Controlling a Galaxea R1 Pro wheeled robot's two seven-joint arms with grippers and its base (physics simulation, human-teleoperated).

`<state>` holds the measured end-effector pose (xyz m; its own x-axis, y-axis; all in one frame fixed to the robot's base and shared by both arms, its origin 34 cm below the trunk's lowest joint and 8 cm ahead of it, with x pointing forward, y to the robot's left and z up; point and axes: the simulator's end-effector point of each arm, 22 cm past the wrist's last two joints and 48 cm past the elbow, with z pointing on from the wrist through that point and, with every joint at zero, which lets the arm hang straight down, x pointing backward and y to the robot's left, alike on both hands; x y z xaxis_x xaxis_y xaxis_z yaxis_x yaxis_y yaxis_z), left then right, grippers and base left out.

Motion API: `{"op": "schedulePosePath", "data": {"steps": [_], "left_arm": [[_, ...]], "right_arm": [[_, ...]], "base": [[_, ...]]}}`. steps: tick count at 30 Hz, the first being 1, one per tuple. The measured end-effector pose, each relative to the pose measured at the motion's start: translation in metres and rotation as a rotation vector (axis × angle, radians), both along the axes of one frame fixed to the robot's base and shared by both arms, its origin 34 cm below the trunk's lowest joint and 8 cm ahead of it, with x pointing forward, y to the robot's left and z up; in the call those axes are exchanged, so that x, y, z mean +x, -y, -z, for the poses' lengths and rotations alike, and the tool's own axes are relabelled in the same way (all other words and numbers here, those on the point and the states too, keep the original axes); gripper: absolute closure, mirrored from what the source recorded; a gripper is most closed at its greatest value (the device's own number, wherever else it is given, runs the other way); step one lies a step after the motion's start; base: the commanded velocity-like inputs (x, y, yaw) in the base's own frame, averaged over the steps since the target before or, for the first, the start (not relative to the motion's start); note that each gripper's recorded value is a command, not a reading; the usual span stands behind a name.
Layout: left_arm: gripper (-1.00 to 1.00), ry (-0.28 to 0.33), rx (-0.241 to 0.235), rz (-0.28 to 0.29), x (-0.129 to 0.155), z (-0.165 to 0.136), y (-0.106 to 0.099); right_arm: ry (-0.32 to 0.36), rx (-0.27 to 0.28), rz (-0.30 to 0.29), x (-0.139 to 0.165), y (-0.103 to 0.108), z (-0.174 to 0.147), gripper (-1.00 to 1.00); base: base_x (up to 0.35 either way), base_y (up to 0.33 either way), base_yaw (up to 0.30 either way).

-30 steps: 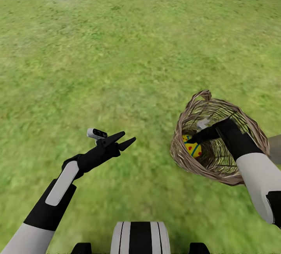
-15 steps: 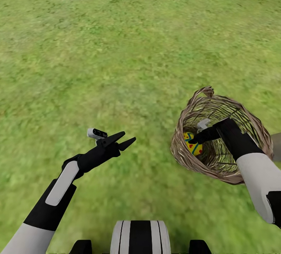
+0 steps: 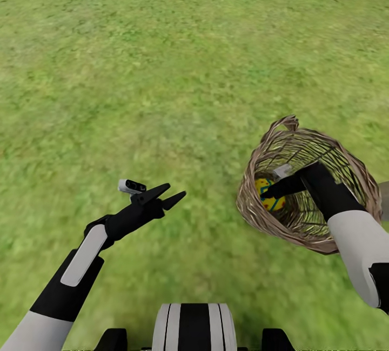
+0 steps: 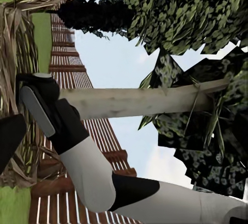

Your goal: Take the three Easter eggs out of the wicker basket on the lawn in the garden, then place them on the lawn next to a single tree (choose any tree) so that all three eggs are next to the same tree and none are left in the basket.

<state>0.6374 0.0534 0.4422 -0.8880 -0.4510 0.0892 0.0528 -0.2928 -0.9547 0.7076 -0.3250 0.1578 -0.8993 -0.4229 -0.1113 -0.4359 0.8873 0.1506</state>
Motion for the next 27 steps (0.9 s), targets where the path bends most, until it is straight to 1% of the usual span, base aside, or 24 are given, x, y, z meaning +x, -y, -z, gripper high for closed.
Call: {"op": "schedulePosePath", "data": {"steps": [7,14,15,20,27], "left_arm": [[-1.0,-0.006,-0.003,0.0,-0.001,0.004,0.0],[-1.0,-0.023,-0.005,0.0,-0.002,0.013,0.0],[-1.0,-0.023,-0.005,0.0,-0.002,0.013,0.0],[-1.0,-0.035,-0.005,0.0,-0.002,0.02,0.0],[-1.0,-0.04,-0.006,0.0,-0.003,0.022,0.0]], "right_arm": [[-0.003,0.01,0.008,0.0,-0.002,0.003,-1.0],[0.021,0.013,0.0,0.008,-0.006,0.003,-1.0],[0.021,0.013,0.0,0.008,-0.006,0.003,1.0],[0.039,0.015,-0.011,0.014,-0.009,0.004,1.0],[0.043,0.018,-0.011,0.015,-0.009,0.004,1.0]], "base": [[0.0,0.0,0.0],[0.0,0.0,0.0],[0.0,0.0,0.0],[0.0,0.0,0.0],[0.0,0.0,0.0]]}}
